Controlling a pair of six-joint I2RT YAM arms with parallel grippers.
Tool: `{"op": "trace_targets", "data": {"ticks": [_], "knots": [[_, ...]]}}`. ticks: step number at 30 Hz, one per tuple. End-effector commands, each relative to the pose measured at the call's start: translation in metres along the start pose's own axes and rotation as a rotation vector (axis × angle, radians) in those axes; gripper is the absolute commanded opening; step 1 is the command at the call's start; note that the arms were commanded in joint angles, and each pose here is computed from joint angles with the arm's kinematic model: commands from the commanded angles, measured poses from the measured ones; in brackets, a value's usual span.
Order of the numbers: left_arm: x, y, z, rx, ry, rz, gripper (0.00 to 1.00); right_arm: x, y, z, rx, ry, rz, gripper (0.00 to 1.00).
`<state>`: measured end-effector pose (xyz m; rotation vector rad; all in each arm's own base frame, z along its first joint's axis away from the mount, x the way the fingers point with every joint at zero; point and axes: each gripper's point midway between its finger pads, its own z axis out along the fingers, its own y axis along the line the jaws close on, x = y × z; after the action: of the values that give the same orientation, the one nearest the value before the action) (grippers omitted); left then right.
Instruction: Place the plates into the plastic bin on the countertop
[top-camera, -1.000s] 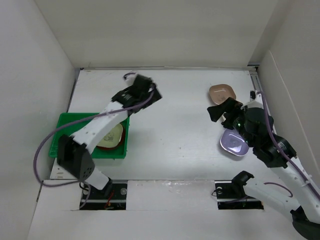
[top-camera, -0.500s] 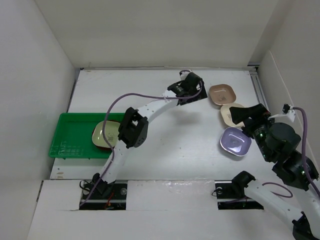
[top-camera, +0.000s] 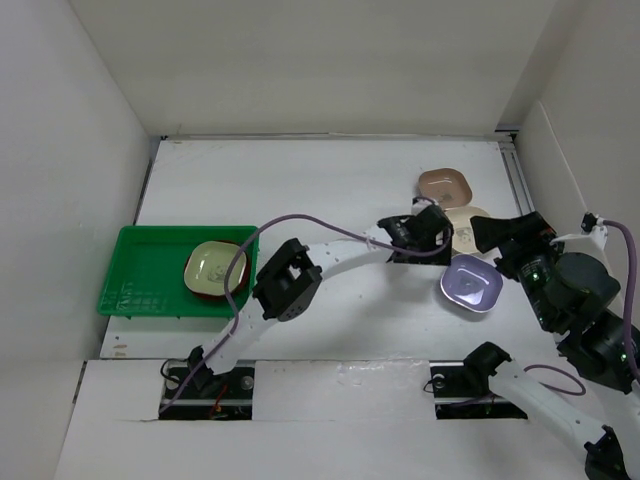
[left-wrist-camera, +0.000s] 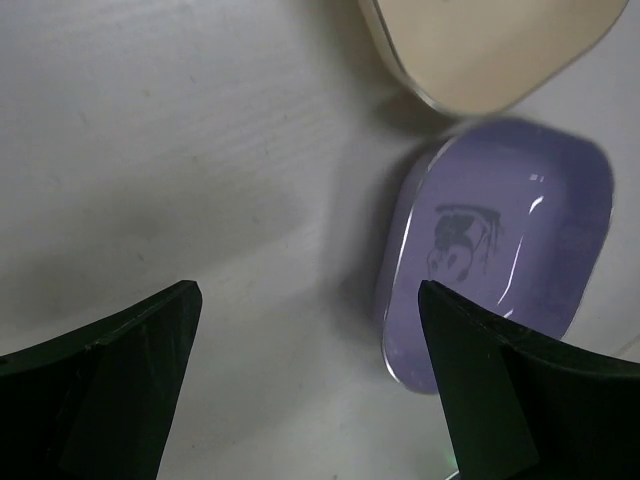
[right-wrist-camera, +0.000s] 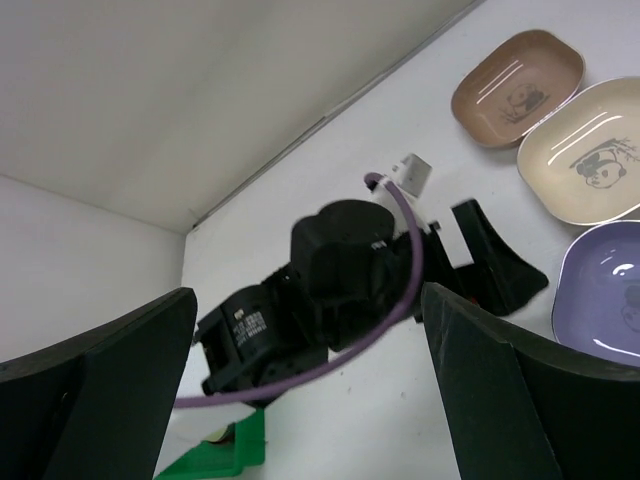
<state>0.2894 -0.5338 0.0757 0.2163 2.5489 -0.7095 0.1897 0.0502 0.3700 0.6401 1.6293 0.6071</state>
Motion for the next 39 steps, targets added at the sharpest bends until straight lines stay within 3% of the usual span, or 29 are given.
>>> {"op": "trace_targets", "data": {"ticks": [1, 9, 21, 22, 25, 26, 29, 31, 36, 39], "knots": [[0.002, -0.008, -0.028, -0.017, -0.022, 0.079, 0.88, -0.011, 0.006, -0.008, -0.027, -0.015, -0.007, 1.0], [0.033, -0.003, -0.011, -0.049, 0.025, 0.144, 0.86, -0.005, 0.009, -0.007, -0.047, 0.007, -0.017, 1.0], [0.038, 0.023, 0.018, -0.171, 0.033, 0.224, 0.69, -0.003, 0.013, -0.008, -0.072, 0.023, -0.022, 1.0], [0.041, 0.029, 0.019, -0.19, 0.039, 0.228, 0.61, -0.003, 0.013, -0.008, -0.072, 0.023, -0.022, 1.0], [0.039, 0.045, 0.007, -0.257, 0.023, 0.24, 0.5, -0.003, 0.013, -0.008, -0.072, 0.023, -0.022, 1.0], [0.037, 0.051, 0.005, -0.283, 0.008, 0.245, 0.39, -0.005, 0.013, -0.01, -0.078, 0.017, -0.017, 1.0], [0.048, 0.077, -0.004, -0.353, 0.033, 0.274, 0.24, -0.003, 0.014, -0.011, -0.084, 0.024, -0.018, 1.0], [0.052, 0.095, -0.011, -0.411, 0.035, 0.281, 0.0, -0.002, 0.015, -0.011, -0.09, 0.031, -0.018, 1.0], [0.047, 0.159, -0.067, -0.603, -0.02, 0.207, 0.0, -0.001, 0.018, -0.009, -0.102, 0.033, -0.014, 1.0], [0.021, 0.204, -0.111, -0.624, -0.088, 0.057, 0.0, 0.005, 0.02, -0.007, -0.118, 0.045, -0.013, 1.0]]}}
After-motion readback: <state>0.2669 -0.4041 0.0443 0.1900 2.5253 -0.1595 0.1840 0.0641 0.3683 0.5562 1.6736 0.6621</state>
